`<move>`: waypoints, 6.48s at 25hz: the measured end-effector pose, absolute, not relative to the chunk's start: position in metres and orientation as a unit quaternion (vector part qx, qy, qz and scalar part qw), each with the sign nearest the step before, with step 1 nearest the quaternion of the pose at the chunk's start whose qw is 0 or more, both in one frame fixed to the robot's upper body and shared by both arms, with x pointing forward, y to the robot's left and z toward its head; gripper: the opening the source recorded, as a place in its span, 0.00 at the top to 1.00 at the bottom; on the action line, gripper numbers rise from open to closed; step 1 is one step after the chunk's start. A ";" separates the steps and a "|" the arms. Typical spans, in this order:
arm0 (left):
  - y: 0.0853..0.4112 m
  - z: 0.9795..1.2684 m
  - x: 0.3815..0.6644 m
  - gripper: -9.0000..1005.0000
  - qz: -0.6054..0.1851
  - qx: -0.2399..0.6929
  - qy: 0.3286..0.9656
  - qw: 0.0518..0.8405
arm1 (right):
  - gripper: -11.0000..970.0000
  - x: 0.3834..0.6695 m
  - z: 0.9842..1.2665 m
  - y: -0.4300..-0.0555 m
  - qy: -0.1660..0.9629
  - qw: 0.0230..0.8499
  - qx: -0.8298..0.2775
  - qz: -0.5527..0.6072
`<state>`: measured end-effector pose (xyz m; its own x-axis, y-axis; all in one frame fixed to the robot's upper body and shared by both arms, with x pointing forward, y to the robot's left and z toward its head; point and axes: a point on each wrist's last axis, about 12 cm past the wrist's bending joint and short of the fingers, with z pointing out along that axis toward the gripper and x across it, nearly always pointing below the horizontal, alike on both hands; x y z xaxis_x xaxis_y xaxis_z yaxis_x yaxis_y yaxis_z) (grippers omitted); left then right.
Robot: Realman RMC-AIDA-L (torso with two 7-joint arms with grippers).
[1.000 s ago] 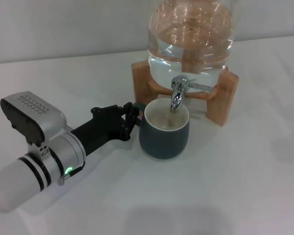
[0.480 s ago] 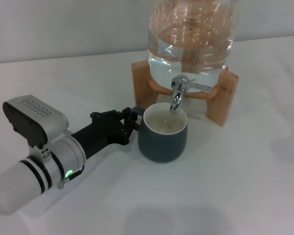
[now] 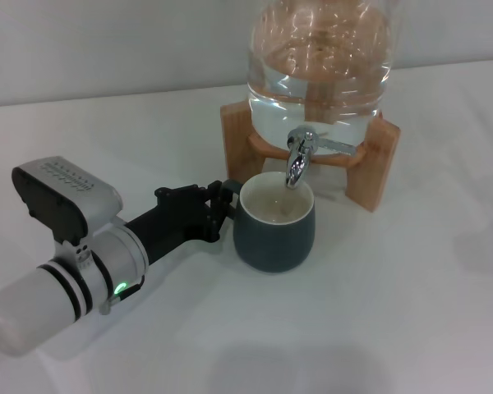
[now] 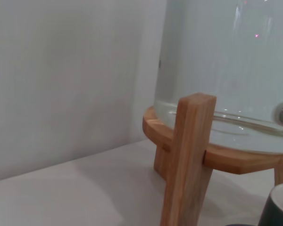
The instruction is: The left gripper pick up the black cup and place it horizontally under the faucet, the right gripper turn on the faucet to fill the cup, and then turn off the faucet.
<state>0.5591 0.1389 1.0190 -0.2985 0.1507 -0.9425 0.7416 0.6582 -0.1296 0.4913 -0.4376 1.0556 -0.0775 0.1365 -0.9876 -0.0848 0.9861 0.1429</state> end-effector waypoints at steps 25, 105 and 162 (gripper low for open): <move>0.126 1.022 0.560 0.85 -0.296 0.302 0.754 0.504 | 0.12 0.490 1.055 -0.436 0.728 0.680 0.016 0.085; 0.147 1.021 0.561 0.70 -0.290 0.267 0.755 0.524 | 0.12 0.487 1.053 -0.444 0.737 0.672 0.029 0.069; 0.343 1.058 0.487 0.30 -0.311 -0.014 0.605 0.733 | 0.12 0.467 1.083 -0.421 0.759 0.594 -0.145 0.222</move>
